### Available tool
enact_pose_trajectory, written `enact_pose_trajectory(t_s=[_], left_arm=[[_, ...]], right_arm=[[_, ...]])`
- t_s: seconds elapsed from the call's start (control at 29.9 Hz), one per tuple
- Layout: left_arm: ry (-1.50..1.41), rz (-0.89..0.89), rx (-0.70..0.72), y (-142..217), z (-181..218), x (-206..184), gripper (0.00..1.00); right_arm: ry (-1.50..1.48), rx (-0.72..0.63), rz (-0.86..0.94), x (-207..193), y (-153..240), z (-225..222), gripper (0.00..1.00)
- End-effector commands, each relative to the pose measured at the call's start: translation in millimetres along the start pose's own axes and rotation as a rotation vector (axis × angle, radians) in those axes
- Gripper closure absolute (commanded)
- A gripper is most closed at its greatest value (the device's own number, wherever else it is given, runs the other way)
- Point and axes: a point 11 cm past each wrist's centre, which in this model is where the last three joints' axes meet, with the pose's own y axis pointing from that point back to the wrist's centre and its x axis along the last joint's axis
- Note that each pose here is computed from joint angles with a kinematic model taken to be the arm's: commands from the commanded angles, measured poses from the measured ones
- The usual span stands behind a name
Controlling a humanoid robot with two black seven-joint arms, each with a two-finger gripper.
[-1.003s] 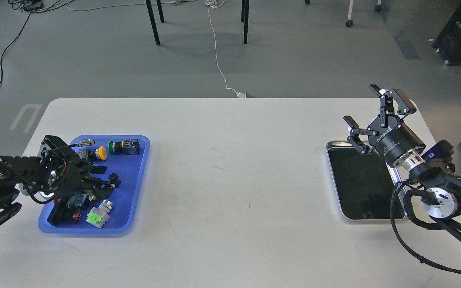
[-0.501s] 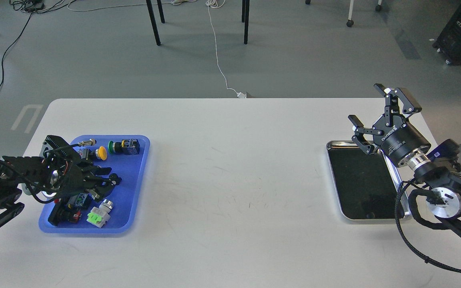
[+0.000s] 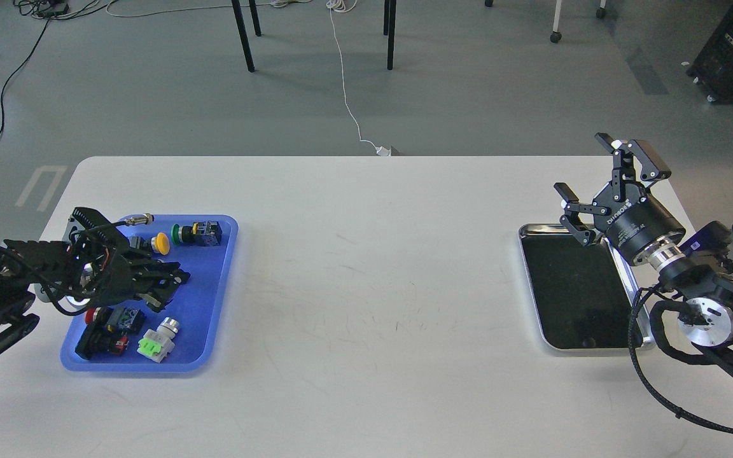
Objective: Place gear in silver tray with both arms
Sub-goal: 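Lift the black gear and carry it toward the table center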
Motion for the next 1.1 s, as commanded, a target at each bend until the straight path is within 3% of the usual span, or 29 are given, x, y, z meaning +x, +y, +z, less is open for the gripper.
enact_pose_trajectory(t_s=[0.0, 0.5, 0.84, 1.07], left_arm=[[-0.036, 0.046, -0.014, 2.7, 2.6, 28.0, 0.84], [-0.207, 0.165, -0.175, 36.4, 61.7, 122.8, 0.84], [-0.314, 0.217, -0.346, 1.7, 145.1, 199.2, 0.83], [-0.316, 0.209, -0.478, -35.1, 210.4, 218.1, 0.83]], right_arm=[[-0.001, 0.0, -0.001, -0.4, -0.3, 0.1, 0.01], [0.0, 0.002, 0.0, 0.2, -0.2, -0.8, 0.01], [0.004, 0.003, 0.005, 1.8, 0.1, -1.7, 0.01], [0.009, 0.018, -0.001, -0.3, -4.5, -8.2, 0.01]])
